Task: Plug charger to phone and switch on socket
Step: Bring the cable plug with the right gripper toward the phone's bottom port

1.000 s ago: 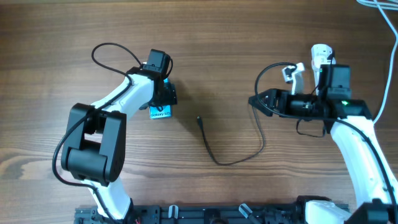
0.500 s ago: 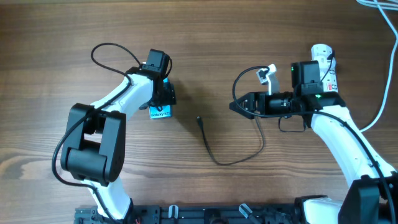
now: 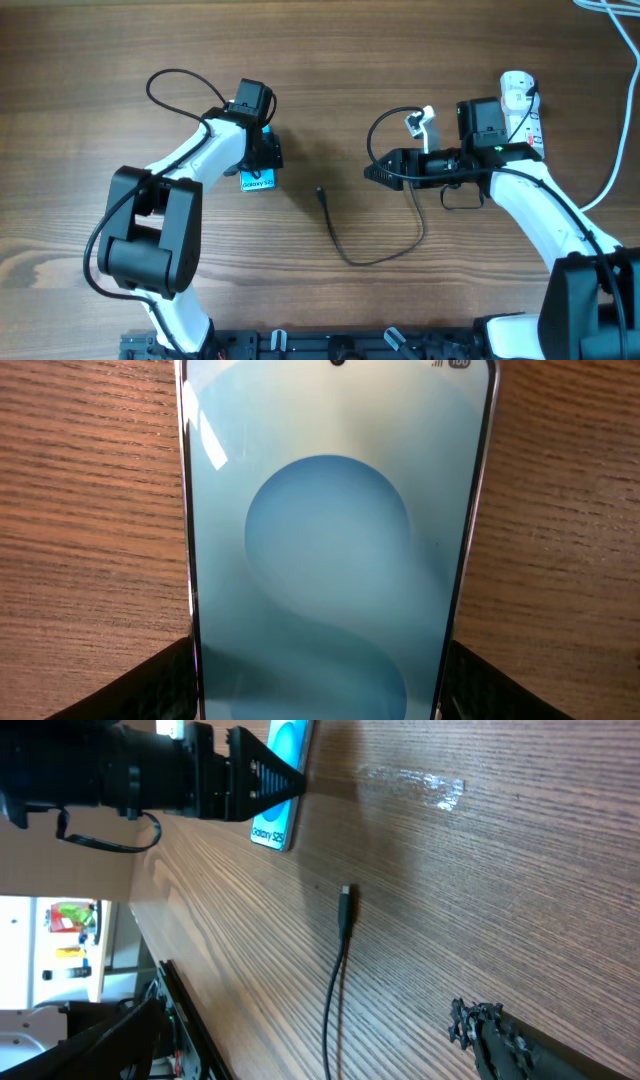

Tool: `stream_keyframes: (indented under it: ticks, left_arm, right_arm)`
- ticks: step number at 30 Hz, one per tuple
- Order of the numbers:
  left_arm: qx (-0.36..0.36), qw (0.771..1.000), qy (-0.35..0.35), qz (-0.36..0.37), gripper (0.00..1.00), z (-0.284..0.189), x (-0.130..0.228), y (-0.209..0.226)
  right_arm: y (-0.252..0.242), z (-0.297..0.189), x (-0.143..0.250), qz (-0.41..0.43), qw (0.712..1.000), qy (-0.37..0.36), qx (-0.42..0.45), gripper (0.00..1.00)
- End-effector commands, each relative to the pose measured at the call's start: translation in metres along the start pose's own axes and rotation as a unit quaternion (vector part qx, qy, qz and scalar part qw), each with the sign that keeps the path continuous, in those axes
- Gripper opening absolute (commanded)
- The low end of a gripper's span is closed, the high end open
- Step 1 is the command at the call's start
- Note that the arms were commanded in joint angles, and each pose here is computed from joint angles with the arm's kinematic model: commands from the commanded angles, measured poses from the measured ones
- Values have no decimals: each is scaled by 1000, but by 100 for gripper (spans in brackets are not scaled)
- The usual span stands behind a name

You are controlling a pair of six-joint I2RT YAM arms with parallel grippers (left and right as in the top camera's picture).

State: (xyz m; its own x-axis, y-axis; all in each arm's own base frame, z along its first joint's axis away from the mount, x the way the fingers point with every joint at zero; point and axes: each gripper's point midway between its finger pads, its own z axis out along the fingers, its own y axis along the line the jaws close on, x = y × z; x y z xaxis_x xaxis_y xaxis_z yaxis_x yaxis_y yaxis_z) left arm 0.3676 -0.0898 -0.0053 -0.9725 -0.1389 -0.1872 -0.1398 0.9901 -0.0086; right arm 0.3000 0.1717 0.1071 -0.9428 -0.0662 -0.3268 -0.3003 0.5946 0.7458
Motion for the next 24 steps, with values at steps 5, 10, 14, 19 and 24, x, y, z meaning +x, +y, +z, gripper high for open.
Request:
stream_keyframes:
  ticks: [5, 10, 14, 19, 24]
  left_arm:
    - [94, 988, 114, 35, 75, 31, 55, -25]
    - [124, 984, 123, 44, 75, 28, 58, -33]
    - [145, 980, 132, 41, 76, 26, 60, -36]
    - [168, 975, 144, 20, 75, 23, 59, -32]
    - [221, 963, 153, 28, 75, 15, 61, -39]
  right_arm:
    - [7, 11, -1, -4, 1000, 12, -28, 99]
    - [13, 23, 1, -21, 999, 23, -36, 100]
    - [20, 35, 2, -25, 998, 30, -40, 100]
    - [28, 54, 4, -22, 998, 39, -45, 100]
    - [34, 78, 9, -13, 998, 52, -44, 100]
